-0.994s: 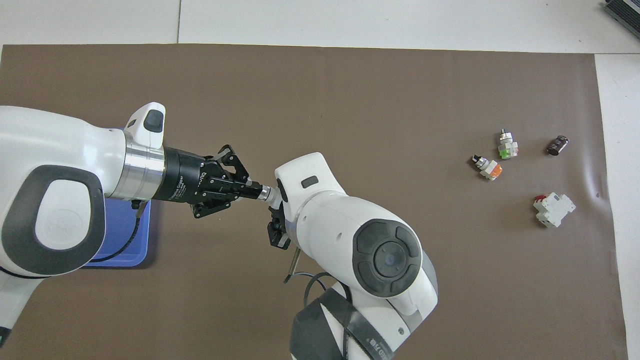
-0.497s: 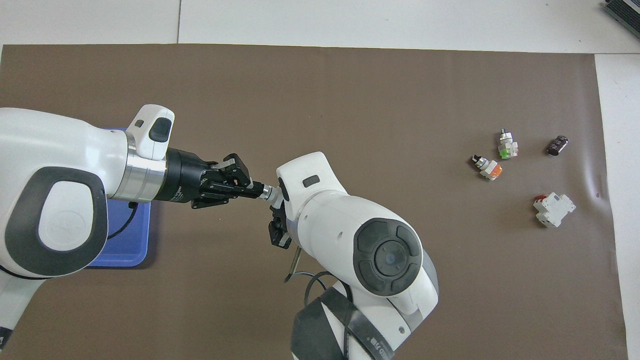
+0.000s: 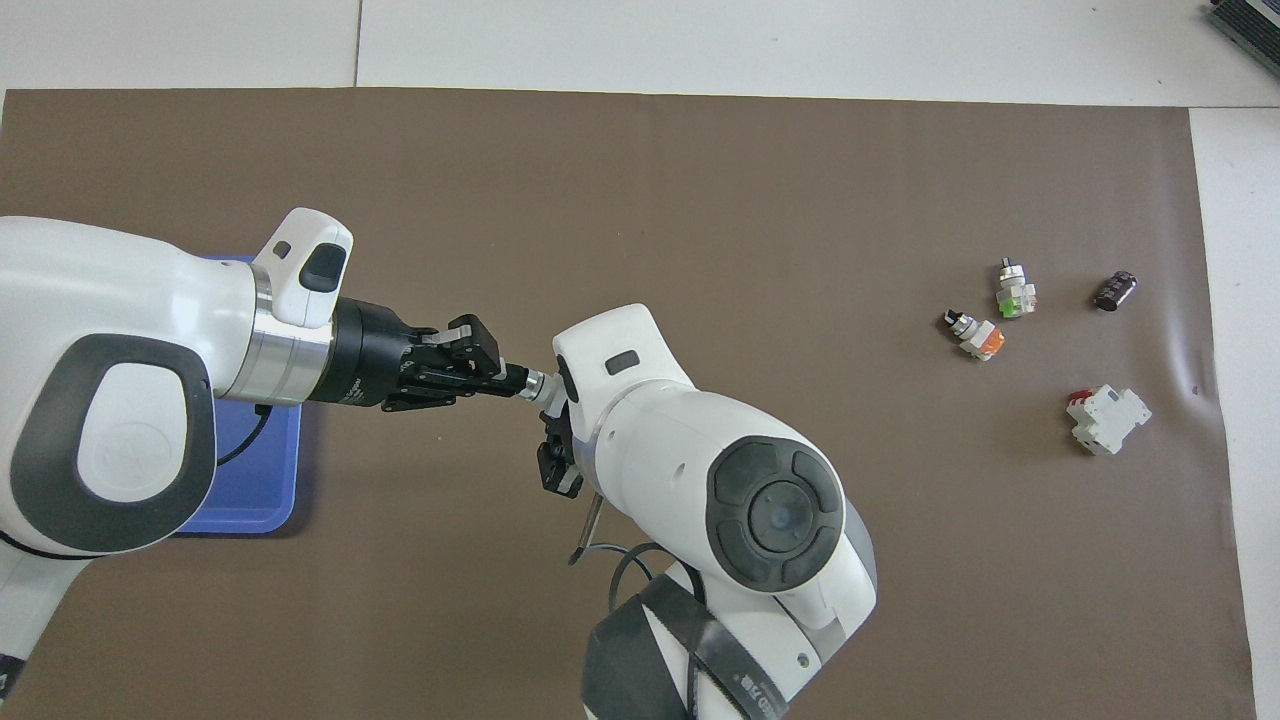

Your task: Turn and place switch with both arms

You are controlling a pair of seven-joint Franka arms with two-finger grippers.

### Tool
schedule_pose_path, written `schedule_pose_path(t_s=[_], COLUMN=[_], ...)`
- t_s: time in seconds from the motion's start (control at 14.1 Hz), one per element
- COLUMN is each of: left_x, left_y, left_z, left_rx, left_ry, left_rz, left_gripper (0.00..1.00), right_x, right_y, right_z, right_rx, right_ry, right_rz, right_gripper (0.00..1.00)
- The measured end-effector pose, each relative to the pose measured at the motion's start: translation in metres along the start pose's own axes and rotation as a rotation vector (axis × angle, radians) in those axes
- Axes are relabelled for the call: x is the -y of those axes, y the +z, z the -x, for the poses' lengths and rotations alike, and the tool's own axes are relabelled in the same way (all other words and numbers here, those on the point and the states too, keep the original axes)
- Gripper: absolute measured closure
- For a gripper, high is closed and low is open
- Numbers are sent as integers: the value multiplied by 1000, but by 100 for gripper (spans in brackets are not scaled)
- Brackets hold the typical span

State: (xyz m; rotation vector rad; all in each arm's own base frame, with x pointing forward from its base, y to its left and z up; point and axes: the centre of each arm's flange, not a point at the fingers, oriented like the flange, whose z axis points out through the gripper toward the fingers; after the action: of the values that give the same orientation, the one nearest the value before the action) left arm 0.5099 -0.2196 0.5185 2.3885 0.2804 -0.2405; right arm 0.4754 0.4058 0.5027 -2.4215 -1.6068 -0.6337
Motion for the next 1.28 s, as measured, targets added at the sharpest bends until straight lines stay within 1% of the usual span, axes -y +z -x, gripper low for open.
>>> schedule_pose_path(t_s=[0.71, 0.78, 0.85, 1.06, 1.14, 1.28], left_x=[2, 1, 0, -1, -1, 0], left_y=[2, 4, 11, 23, 23, 22], left_z=[0, 2, 5, 11, 11, 10], left_rx=[5, 13, 25, 45, 45, 44], left_ry=[-4, -2, 2, 6, 6, 4], left_rz=[-2, -3, -9, -20, -20, -19], left_gripper=[89, 89, 89, 89, 89, 89], right_x=[2, 3, 6, 10, 9, 6], right_y=[2, 1, -3, -8, -8, -8], right_z=[1, -2, -7, -14, -14, -12], right_rx=[4, -7, -22, -37, -37, -35], right_ry=[9, 6, 0, -6, -5, 0], right_rz=[-3, 0, 3, 5, 6, 8], right_gripper=[59, 54, 44, 10, 1, 0])
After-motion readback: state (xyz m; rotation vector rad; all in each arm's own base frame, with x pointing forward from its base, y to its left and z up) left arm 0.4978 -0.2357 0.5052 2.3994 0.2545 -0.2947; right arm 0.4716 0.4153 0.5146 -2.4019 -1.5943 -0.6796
